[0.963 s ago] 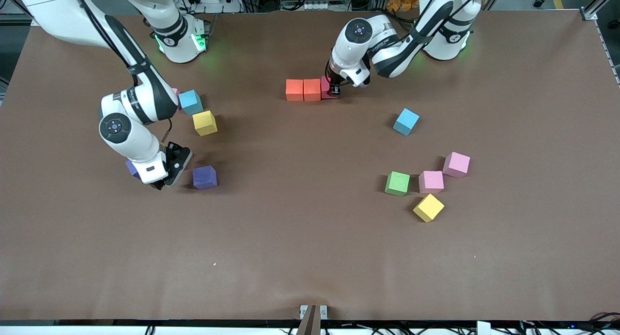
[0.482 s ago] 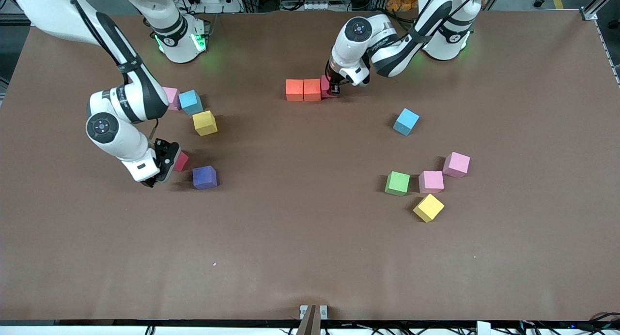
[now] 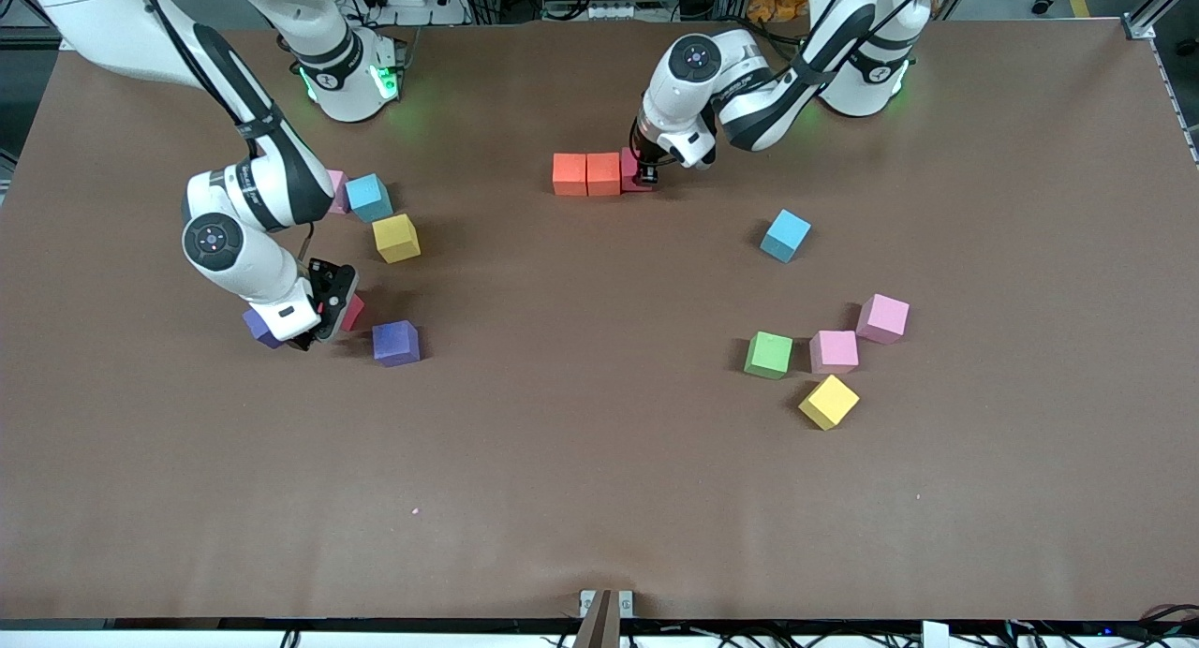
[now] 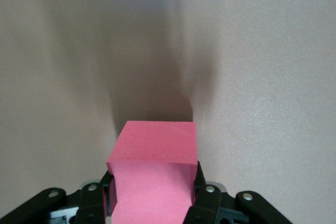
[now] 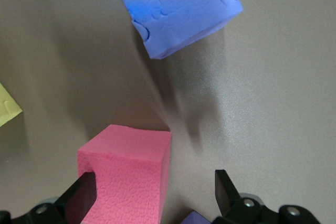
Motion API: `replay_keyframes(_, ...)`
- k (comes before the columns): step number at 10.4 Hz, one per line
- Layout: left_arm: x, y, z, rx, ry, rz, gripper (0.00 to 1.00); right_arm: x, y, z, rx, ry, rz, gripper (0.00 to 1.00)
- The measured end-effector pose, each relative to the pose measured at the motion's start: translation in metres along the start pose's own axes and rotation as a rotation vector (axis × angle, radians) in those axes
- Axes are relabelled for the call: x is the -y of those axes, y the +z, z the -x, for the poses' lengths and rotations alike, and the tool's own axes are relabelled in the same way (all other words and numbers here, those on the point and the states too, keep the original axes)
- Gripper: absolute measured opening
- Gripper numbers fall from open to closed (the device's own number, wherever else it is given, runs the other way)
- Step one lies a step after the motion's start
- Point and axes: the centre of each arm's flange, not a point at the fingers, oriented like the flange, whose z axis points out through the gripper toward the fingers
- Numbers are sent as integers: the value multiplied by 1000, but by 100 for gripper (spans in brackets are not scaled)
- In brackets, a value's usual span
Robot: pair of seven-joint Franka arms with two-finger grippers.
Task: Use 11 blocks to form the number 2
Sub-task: 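Grasp the red cube with the right gripper and lift it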
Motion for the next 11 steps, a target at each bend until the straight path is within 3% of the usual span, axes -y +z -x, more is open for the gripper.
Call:
replay_keyframes(5, -9, 4, -6, -1, -20, -2, 56, 9, -10, 6, 11, -6, -12, 100)
replay_keyframes(11, -11, 5, -3, 3, -2, -1, 56, 43, 22, 8, -44, -23, 7, 99)
